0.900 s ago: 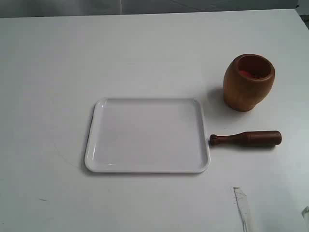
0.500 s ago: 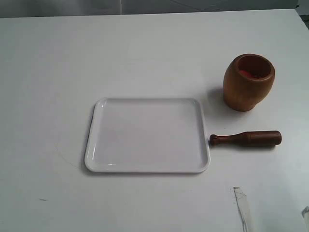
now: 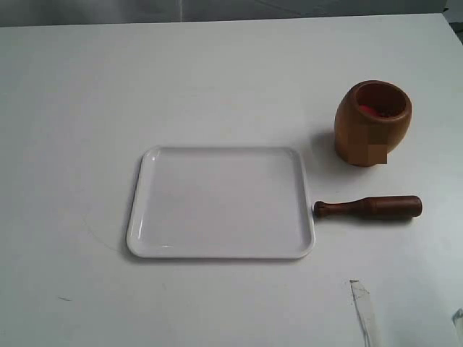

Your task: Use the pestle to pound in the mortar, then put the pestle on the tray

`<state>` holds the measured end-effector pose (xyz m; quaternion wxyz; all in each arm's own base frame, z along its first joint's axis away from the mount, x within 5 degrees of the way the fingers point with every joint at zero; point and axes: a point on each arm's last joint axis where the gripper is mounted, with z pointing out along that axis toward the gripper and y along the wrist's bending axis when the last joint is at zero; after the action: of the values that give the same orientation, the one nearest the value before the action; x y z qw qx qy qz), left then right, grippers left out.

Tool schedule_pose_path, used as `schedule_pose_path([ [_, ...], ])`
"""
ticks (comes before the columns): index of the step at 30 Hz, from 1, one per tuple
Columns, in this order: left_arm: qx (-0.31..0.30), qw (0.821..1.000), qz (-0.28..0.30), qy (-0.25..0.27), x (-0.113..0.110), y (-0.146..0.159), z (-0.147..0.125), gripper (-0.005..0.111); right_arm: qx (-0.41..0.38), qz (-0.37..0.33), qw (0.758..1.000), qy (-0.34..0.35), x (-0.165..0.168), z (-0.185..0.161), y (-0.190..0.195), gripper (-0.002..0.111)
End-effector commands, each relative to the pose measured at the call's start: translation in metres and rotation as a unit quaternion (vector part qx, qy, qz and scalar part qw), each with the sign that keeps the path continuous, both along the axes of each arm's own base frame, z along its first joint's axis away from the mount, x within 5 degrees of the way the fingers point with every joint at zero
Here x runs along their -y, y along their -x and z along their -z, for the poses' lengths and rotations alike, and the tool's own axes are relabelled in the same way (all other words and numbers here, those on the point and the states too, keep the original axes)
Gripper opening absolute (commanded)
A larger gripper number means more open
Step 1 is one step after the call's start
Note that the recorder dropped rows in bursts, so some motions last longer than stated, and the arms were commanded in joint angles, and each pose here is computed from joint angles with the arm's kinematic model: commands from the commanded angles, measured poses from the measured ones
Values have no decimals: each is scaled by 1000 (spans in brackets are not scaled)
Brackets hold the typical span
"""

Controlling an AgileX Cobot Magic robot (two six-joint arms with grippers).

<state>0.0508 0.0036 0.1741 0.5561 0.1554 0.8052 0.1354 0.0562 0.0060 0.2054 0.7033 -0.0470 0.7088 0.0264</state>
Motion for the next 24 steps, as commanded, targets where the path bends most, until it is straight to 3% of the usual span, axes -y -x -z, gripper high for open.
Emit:
schedule_pose_path([
  [1,2,1000,3,7,1,0,0,0,49,2,992,-119,1,-10,0,0],
  [5,2,1000,3,7,1,0,0,0,59,4,974,-219,3,-13,1,0],
  [8,2,1000,3,7,1,0,0,0,57,4,967,-249,4,-13,1,0],
  [21,2,1000,3,7,1,0,0,0,76,8,959,-273,6,-17,1,0],
  [24,2,1000,3,7,1,0,0,0,97,-7,964,-248,4,-39,6,0],
])
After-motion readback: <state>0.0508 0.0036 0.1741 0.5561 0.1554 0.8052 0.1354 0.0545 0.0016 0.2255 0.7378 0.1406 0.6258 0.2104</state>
